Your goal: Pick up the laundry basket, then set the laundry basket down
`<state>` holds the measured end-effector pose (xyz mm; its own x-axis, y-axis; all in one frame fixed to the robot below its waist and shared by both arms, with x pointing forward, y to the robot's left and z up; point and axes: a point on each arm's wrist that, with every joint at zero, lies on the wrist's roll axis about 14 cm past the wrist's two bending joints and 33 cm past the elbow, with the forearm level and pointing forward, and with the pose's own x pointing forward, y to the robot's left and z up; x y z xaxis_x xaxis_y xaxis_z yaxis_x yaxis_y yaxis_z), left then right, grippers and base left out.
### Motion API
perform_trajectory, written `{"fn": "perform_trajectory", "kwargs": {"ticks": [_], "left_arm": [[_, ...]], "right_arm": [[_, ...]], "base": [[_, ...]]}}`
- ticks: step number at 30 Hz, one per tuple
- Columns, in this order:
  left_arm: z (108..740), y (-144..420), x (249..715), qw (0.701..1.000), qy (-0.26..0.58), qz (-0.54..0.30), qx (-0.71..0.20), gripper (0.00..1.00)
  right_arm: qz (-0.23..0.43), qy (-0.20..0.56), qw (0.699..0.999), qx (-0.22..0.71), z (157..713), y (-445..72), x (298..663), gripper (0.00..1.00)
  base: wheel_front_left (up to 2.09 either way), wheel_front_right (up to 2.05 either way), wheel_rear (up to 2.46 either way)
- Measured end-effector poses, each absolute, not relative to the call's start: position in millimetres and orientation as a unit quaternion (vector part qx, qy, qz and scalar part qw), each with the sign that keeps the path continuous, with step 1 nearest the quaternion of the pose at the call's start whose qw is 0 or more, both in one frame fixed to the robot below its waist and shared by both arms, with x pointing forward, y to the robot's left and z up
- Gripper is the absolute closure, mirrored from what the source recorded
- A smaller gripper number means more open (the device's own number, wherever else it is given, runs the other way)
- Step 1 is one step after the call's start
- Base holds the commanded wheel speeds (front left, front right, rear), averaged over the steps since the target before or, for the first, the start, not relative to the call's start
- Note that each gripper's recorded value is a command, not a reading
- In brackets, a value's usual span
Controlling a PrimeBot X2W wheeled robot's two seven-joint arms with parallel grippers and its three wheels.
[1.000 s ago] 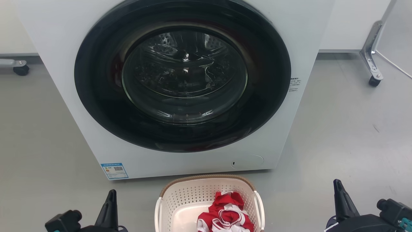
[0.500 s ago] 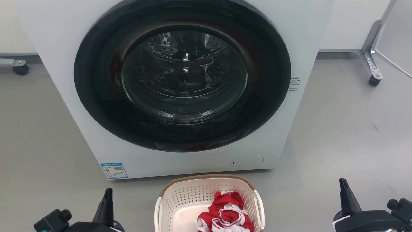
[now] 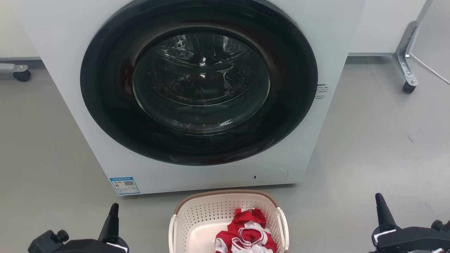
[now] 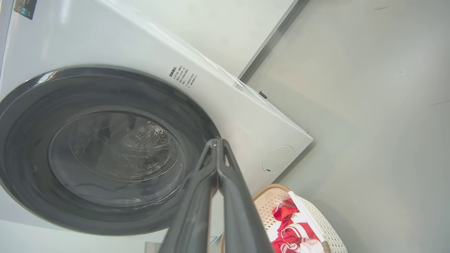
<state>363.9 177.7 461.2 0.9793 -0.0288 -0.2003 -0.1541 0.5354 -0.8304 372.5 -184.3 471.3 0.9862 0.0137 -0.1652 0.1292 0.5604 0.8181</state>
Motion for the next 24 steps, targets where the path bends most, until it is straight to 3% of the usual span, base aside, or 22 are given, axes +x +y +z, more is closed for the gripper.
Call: {"fn": "perform_trajectory", "kwargs": {"ticks": [24], "left_arm": [[470,183,373,0.784,0.071,0.031,-0.616,1.0]], "right_arm": [[-0.04,0.053,0.787,0.614,476,-196,378,1.0]], "base": [[0.0,0.0,0.0]]}}
